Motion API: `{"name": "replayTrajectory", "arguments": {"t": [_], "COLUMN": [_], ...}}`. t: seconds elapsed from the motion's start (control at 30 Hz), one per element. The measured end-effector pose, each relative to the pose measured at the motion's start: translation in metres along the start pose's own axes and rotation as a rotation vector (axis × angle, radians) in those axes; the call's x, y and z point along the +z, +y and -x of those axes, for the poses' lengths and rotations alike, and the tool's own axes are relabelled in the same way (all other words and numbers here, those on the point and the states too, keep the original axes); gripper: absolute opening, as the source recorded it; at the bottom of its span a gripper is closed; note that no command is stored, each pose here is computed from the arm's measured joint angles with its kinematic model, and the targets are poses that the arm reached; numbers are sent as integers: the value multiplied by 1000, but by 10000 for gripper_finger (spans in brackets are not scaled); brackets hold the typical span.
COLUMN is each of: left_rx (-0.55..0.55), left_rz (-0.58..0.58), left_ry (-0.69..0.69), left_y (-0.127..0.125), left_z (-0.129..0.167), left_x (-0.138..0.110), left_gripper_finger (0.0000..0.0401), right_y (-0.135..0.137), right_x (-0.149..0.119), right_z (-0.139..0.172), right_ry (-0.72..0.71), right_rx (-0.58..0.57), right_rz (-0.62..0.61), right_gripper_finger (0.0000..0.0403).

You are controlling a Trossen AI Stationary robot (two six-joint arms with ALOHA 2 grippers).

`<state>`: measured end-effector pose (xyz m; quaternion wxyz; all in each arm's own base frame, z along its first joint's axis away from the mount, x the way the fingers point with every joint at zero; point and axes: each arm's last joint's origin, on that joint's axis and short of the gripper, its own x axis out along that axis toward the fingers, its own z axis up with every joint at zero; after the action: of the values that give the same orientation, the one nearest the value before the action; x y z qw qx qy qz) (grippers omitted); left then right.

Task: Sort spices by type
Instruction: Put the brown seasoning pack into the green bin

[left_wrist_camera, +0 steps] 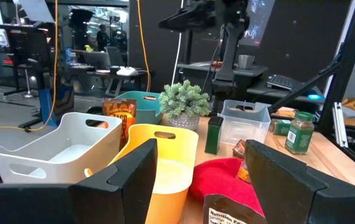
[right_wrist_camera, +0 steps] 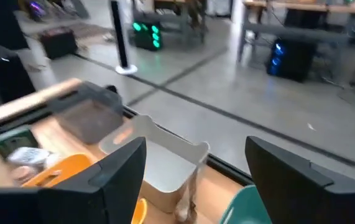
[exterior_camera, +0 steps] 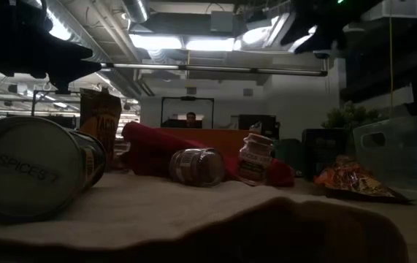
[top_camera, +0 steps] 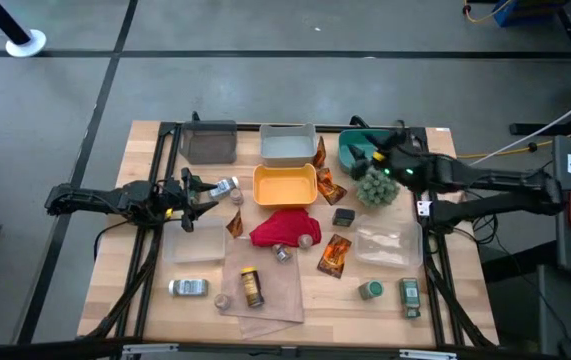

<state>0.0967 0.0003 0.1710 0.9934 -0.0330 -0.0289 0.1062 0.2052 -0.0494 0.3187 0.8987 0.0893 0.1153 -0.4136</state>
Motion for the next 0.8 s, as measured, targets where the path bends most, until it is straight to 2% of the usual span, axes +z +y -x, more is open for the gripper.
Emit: {"name": "replayTrajectory", "arguments": {"t": [0.2,0.43,0.6,0.8], "left_rx": [0,0,0,0], "left_rz": [0,0,0,0], "left_ry": [0,-1,-1,0], "left_y": [0,0,0,0], "left_z": [0,0,0,0], "left_x": [0,0,0,0], "left_gripper_finger": [227,227,227,227], "right_y": [-2,-11,-11,-9], "right_x": [-6,-28,-49,-64], "right_z": [-53,-102,-124,-137], "right_ry": [177,346,452,506], "right_rx": [35,34,66,67], "right_rz": [-41,-45,-42,-21], "right_gripper_finger": [275,275,275,275]}}
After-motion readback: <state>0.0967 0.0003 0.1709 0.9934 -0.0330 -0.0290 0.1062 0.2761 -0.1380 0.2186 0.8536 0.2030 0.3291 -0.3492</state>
